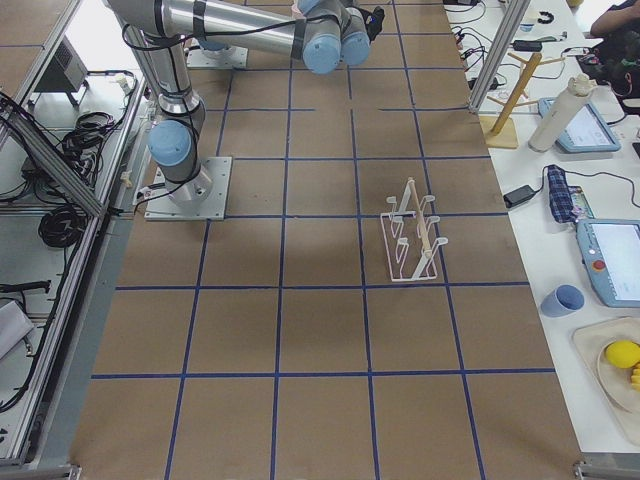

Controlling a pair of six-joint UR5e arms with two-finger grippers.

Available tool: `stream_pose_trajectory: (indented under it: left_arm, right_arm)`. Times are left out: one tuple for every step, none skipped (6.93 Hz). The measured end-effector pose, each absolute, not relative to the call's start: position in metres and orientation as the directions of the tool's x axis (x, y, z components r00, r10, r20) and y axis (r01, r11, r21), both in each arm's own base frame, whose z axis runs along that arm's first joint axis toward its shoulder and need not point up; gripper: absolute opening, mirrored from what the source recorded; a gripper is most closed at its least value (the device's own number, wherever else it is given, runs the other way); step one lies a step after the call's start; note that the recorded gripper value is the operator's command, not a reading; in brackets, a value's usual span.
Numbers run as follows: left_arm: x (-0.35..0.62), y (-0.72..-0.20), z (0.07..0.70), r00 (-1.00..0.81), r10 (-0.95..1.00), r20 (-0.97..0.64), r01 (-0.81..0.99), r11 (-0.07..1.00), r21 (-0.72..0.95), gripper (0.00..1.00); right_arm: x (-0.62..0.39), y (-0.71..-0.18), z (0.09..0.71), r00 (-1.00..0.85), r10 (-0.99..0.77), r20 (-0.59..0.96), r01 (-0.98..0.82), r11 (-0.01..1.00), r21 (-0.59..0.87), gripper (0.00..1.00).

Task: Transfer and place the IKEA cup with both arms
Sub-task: 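Close the left gripper on the cup beside the right gripper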

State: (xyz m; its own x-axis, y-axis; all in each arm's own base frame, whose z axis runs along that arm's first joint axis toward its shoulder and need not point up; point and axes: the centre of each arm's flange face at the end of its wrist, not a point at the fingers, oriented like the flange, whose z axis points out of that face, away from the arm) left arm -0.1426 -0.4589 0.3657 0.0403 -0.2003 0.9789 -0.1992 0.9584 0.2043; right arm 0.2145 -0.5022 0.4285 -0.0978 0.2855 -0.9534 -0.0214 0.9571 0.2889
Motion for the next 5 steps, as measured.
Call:
stream_pose_trajectory:
  left_arm:
    - [-0.142,-0.4572,0.3657,0.04,-0.195,0.98,-0.202,0.959,0.199,0.56]
    - [-0.14,-0.4581,0.3637,0.04,-0.192,0.981,-0.206,0.959,0.196,0.51]
    - [-0.1387,-0.4594,0.3621,0.04,-0.189,0.981,-0.208,0.959,0.193,0.32]
    - [-0.1383,-0.4596,0.3621,0.04,-0.185,0.982,-0.21,0.959,0.189,0.08]
    - [-0.1382,-0.4592,0.3633,0.04,-0.18,0.983,-0.21,0.96,0.185,0.08]
  right_arm:
    - [0.2145,-0.5019,0.4289,-0.098,0.286,-0.953,-0.021,0.957,0.289,0.49]
    - [0.2145,-0.5015,0.4295,-0.098,0.286,-0.953,-0.021,0.957,0.29,0.49]
    - [0.2145,-0.5012,0.4298,-0.098,0.287,-0.953,-0.021,0.957,0.29,0.49]
    - [0.2145,-0.5011,0.4299,-0.098,0.287,-0.953,-0.021,0.957,0.29,0.5]
    - [0.2145,-0.5013,0.4298,-0.098,0.286,-0.953,-0.021,0.957,0.29,0.5]
